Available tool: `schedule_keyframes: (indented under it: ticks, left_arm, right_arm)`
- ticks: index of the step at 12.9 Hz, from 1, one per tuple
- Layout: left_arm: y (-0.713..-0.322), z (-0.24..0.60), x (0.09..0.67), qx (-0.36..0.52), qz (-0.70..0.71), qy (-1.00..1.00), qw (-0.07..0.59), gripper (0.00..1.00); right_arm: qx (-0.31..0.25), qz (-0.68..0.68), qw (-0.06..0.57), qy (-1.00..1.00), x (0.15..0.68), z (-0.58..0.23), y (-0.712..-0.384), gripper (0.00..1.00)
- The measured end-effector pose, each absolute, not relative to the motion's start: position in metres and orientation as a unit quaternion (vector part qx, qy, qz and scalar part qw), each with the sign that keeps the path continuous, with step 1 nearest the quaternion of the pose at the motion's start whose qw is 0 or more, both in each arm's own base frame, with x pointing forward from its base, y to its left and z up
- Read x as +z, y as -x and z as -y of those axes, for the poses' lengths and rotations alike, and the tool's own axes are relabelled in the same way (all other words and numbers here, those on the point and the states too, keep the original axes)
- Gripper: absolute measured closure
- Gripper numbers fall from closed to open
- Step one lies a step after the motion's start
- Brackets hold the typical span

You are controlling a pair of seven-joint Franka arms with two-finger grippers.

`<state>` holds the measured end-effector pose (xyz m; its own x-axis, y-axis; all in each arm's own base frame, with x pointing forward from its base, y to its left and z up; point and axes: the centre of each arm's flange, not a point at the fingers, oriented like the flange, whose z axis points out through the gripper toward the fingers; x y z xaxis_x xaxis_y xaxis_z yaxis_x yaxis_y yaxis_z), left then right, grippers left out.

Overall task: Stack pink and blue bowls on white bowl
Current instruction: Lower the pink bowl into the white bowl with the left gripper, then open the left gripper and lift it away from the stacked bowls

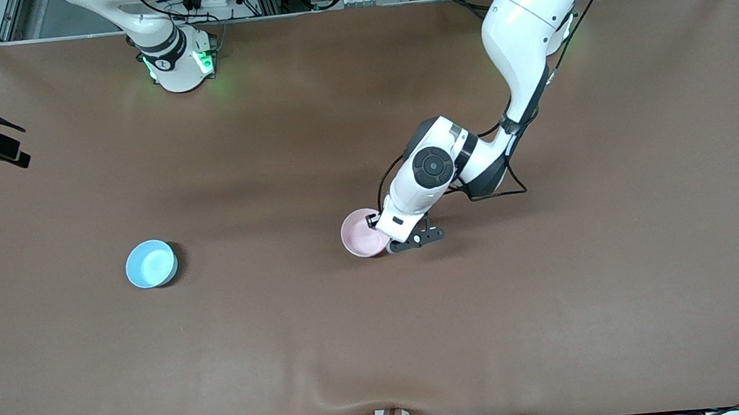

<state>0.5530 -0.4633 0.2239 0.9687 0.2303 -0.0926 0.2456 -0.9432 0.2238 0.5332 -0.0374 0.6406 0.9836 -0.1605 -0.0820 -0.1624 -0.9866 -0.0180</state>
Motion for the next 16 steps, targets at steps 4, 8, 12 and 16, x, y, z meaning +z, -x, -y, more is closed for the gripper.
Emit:
schedule_keyframes:
  ticks: [4, 8, 12, 16]
  left_arm:
    - [-0.562, 0.458, 0.253, -0.027, -0.124, -0.985, 0.118, 0.14]
    - [-0.583, 0.425, 0.325, -0.004, -0.123, -0.987, 0.103, 0.0]
    - [-0.604, 0.369, 0.384, 0.015, -0.097, -0.992, 0.074, 0.0]
    - [-0.63, 0.289, 0.413, 0.006, -0.033, -0.998, 0.052, 0.0]
  right_arm:
    - [0.04, -0.081, 0.012, 0.996, 0.641, 0.037, -0.533, 0.0]
    - [0.04, -0.082, 0.012, 0.996, 0.641, 0.038, -0.533, 0.0]
    - [0.036, -0.079, 0.0, 0.996, 0.644, 0.037, -0.533, 0.0]
    - [0.047, -0.077, -0.002, 0.996, 0.63, 0.035, -0.542, 0.0]
